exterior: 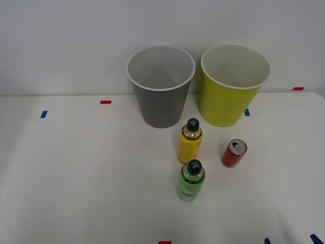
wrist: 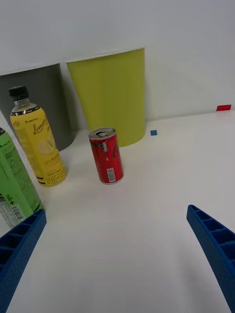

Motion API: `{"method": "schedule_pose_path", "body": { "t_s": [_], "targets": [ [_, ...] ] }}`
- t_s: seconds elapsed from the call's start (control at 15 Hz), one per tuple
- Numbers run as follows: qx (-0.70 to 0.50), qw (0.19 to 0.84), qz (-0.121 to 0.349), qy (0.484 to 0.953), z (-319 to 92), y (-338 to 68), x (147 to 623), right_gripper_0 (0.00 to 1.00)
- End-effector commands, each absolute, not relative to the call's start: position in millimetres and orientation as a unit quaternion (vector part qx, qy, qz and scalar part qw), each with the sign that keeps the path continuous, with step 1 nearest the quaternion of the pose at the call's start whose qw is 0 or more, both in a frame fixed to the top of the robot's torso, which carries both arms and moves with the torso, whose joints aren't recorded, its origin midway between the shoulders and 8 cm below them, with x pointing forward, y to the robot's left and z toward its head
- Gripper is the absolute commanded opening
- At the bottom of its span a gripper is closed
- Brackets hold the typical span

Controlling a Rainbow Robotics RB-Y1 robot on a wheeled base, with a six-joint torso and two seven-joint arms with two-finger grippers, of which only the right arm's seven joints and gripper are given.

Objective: Put cans in the gray bin, plastic bottles in the light green bin

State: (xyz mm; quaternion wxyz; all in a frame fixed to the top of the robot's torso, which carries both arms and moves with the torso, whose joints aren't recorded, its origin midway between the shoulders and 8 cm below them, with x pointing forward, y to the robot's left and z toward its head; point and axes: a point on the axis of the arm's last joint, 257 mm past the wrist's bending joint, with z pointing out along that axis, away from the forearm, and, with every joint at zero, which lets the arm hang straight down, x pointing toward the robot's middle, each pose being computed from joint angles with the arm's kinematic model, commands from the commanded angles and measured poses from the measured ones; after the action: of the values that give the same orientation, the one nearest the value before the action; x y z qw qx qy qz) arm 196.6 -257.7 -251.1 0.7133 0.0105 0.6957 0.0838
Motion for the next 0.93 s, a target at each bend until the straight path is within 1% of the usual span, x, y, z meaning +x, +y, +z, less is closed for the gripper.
{"method": "schedule_pose_path", "body": {
  "t_s": [0.07, 0.6, 0.8, 0.93],
  "targets": [
    [0.011, 0.72, 0.09, 0.688, -249.5, -254.3, 222.8, 1.0],
    [0.033, 0.719, 0.096, 0.687, -250.6, -244.7, 303.3, 1.0],
    [0.041, 0.719, 0.097, 0.686, -249.9, -242.7, 324.1, 1.0],
    [0.042, 0.729, 0.105, 0.675, -253.8, -243.2, 336.4, 1.0]
  ]
}}
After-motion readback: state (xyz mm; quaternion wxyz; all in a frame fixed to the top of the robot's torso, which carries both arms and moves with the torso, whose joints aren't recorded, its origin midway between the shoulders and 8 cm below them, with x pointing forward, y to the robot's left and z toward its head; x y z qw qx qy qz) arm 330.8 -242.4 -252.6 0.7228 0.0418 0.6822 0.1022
